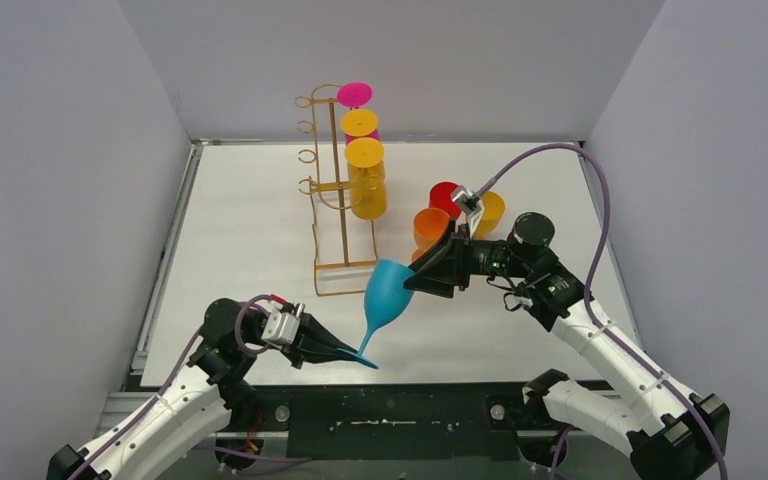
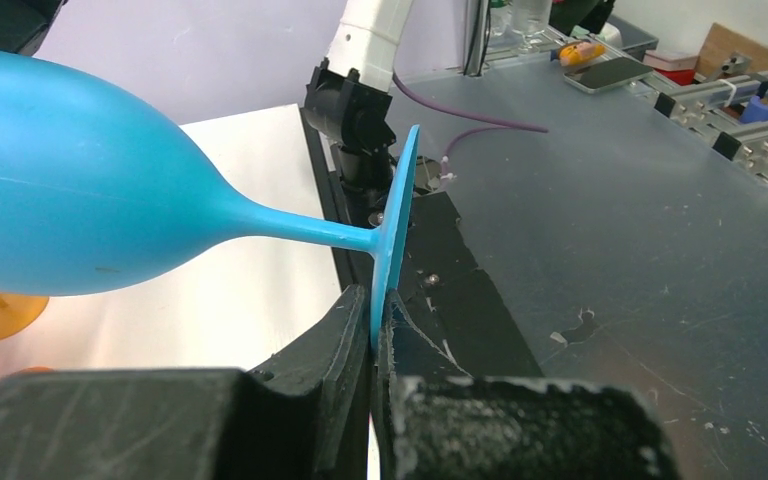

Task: Take the wine glass off the wine glass rack
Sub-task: Place the wine glass at the center of the board.

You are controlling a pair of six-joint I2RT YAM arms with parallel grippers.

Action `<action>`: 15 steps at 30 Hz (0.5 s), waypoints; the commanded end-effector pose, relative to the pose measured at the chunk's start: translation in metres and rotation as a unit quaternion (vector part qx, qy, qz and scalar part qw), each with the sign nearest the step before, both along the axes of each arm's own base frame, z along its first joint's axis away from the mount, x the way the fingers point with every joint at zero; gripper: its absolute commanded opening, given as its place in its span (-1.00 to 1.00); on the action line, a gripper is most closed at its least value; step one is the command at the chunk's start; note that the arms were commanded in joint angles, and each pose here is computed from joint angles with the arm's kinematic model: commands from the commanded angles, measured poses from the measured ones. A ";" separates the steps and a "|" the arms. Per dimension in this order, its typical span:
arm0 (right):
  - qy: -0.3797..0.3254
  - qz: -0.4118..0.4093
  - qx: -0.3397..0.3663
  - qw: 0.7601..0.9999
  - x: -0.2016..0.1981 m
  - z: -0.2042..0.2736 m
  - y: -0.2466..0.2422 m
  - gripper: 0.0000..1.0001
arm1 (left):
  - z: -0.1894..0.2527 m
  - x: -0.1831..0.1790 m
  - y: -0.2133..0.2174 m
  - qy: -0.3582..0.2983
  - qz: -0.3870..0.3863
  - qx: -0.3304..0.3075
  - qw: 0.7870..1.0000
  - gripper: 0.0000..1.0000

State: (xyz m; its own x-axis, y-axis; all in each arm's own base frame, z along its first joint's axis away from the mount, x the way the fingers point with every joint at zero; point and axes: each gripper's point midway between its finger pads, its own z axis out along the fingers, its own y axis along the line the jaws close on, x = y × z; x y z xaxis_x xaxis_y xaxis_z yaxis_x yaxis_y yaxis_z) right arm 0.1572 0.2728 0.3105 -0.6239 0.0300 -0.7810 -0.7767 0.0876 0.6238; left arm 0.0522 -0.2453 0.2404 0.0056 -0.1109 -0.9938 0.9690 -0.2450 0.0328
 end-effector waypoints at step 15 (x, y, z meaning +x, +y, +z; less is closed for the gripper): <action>-0.050 0.096 0.055 0.993 -0.035 0.025 0.015 -0.41 | 0.014 -0.011 0.007 -0.029 -0.022 -0.036 0.999 -1.00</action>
State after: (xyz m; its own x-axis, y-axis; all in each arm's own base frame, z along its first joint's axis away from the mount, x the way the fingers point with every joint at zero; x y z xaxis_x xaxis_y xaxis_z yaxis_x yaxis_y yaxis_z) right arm 0.1363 0.2831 0.3238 -0.5934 0.0144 -0.8048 -0.8046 -0.0395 0.5925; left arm 0.0382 -0.2389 0.2460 0.0307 -0.1510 -0.9881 0.9507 -0.3008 0.0755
